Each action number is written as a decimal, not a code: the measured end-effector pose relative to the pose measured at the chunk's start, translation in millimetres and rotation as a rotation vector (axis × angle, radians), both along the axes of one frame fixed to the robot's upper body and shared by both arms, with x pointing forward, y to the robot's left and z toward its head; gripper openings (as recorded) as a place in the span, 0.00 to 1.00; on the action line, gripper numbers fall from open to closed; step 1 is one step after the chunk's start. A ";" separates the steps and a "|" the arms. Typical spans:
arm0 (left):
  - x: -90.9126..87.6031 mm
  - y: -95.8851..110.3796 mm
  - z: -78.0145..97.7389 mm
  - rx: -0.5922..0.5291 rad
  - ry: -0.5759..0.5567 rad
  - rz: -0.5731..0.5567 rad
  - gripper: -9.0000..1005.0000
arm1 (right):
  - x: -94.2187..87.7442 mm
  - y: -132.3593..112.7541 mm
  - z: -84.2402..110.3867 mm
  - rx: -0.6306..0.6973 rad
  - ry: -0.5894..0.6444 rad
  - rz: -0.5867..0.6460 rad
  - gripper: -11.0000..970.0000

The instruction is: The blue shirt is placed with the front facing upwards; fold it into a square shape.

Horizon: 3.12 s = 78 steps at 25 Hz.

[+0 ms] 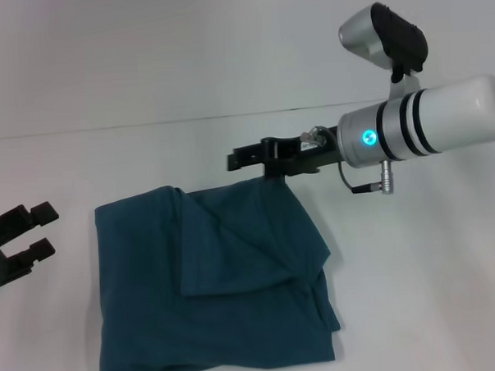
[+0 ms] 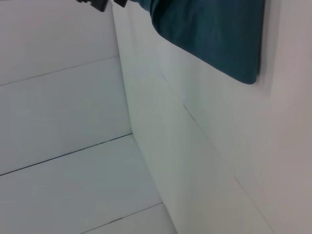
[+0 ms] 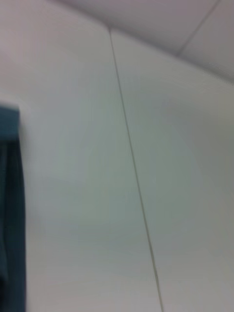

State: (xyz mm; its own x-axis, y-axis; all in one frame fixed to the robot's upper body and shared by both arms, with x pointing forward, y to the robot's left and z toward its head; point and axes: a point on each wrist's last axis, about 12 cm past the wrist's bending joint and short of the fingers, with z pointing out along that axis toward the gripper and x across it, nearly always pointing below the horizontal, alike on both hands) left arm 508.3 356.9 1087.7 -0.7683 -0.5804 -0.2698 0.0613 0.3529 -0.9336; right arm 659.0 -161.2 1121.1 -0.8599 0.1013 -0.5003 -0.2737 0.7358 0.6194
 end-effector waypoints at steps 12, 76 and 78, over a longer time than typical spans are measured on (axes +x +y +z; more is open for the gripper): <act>-1.2 -0.7 -3.7 0.001 0.006 0.006 0.81 | -11.8 -0.8 -11.7 0.043 0.033 0.021 0.85; -5.5 12.8 -5.5 -0.003 -0.004 0.071 0.82 | -49.4 90.2 -3.8 -0.425 -0.300 0.827 0.85; -5.5 12.5 -5.7 -0.003 -0.005 0.071 0.82 | -49.1 89.8 -7.0 -0.430 -0.295 0.818 0.85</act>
State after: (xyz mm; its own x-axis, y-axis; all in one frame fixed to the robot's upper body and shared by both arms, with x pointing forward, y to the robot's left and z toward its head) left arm 502.9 369.4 1082.0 -0.7241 -0.6340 -0.2715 0.0405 0.3539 -0.9344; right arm 609.8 -71.4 1114.1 -0.4171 -0.7144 -0.5618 -0.9029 0.3964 0.1663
